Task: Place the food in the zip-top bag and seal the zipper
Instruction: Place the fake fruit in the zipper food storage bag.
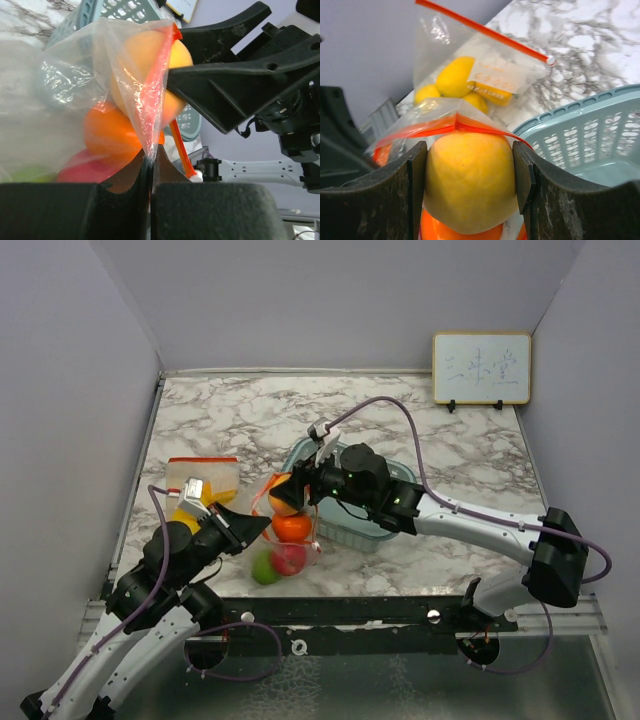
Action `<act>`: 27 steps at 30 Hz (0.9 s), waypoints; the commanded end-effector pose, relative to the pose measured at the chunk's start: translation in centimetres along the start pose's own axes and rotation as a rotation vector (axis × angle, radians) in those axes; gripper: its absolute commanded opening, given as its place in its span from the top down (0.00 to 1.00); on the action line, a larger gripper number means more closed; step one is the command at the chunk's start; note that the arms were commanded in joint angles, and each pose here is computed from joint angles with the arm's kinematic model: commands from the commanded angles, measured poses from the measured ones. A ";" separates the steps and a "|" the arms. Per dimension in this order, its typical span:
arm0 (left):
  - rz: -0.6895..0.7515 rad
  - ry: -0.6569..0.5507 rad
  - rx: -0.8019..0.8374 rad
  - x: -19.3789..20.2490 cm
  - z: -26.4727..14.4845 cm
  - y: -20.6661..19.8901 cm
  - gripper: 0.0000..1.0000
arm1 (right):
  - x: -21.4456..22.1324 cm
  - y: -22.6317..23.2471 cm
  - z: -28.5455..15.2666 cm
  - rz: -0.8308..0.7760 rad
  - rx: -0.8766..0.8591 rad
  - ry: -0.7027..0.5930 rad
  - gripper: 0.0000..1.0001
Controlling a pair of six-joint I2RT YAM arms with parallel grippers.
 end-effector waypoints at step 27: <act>-0.114 -0.001 0.132 0.7 1.7 0.0 1.00 | -2.9 2.9 -5.4 -0.088 0.173 0.017 0.01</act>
Point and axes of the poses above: each gripper's point midway between its finger pads, its own z axis out along the fingers, its own y axis along the line the jaws close on, x = y × z, the point moved 7 cm from there along -z, back along the fingers, and after that the axes turned 11 degrees about -z, right-handed, at the moved point
